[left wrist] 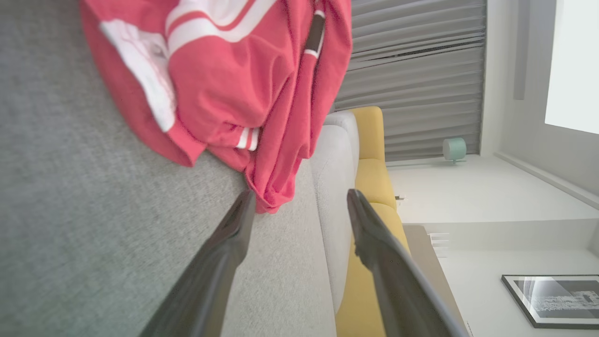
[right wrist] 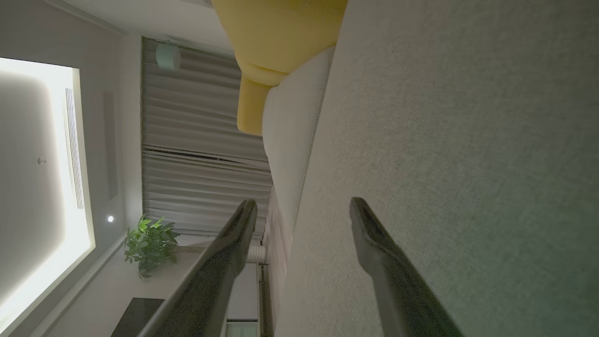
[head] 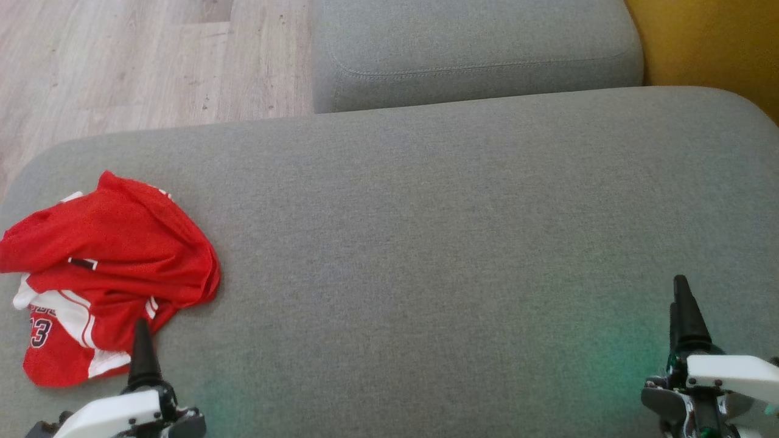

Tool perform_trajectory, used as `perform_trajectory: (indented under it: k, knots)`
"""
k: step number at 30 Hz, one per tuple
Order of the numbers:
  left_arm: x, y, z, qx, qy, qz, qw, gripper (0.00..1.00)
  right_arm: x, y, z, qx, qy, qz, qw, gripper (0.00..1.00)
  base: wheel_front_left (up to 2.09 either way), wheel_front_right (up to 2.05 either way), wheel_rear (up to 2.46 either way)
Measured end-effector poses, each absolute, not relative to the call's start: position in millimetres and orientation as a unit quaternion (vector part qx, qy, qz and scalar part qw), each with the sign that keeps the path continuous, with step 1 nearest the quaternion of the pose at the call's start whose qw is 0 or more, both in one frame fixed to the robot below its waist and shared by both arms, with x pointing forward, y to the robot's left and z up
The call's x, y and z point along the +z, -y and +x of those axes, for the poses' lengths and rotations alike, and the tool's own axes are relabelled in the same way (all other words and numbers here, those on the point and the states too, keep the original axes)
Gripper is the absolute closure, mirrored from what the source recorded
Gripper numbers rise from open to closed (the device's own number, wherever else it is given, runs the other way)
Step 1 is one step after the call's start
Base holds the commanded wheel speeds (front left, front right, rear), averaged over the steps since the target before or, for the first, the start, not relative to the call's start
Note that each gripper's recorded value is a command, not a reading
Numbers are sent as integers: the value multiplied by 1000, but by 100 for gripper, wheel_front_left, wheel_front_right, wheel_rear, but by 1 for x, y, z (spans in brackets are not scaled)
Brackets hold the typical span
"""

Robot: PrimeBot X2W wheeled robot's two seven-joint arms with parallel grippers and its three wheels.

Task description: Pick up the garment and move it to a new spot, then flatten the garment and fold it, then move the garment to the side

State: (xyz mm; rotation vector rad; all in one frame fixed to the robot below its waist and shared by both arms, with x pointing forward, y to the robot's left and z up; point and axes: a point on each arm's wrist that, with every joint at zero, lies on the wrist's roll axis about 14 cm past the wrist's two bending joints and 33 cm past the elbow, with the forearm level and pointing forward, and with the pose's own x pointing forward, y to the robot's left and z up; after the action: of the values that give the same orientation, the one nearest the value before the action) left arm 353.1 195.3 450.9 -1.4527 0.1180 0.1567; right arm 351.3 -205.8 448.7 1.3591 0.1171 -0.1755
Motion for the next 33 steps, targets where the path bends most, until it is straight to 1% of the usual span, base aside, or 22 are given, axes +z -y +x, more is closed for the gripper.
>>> perform_trajectory:
  k: [5, 8, 9, 15, 24, 30, 31, 33]
  knots:
    - [461, -202, 356, 70, -35, -645, 760, 0, 461, 206, 355, -68, -42, 587, 806, 0, 0, 0, 0]
    - [469, -202, 358, 62, -27, -626, 777, 0, 471, 204, 357, -55, -33, 556, 829, 0, 0, 0, 0]
    - [469, -202, 358, 62, -27, -626, 777, 0, 471, 204, 357, -55, -33, 556, 829, 0, 0, 0, 0]
    - [483, -205, 361, 59, -12, -592, 803, 0, 484, 198, 360, -34, -22, 501, 864, 0, 0, 0, 0]
    - [499, -193, 364, 38, -6, -529, 847, 0, 498, 190, 362, -10, -10, 419, 908, 0, 0, 0, 0]
    - [513, -178, 367, 7, 2, -476, 879, 0, 508, 186, 362, 2, 4, 372, 928, 0, 0, 0, 0]
    - [515, -173, 367, -2, 3, -454, 891, 0, 509, 185, 362, 4, 5, 357, 934, 0, 0, 0, 0]
    - [516, -165, 366, -12, 2, -429, 903, 0, 510, 185, 361, 5, 7, 345, 939, 0, 0, 0, 0]
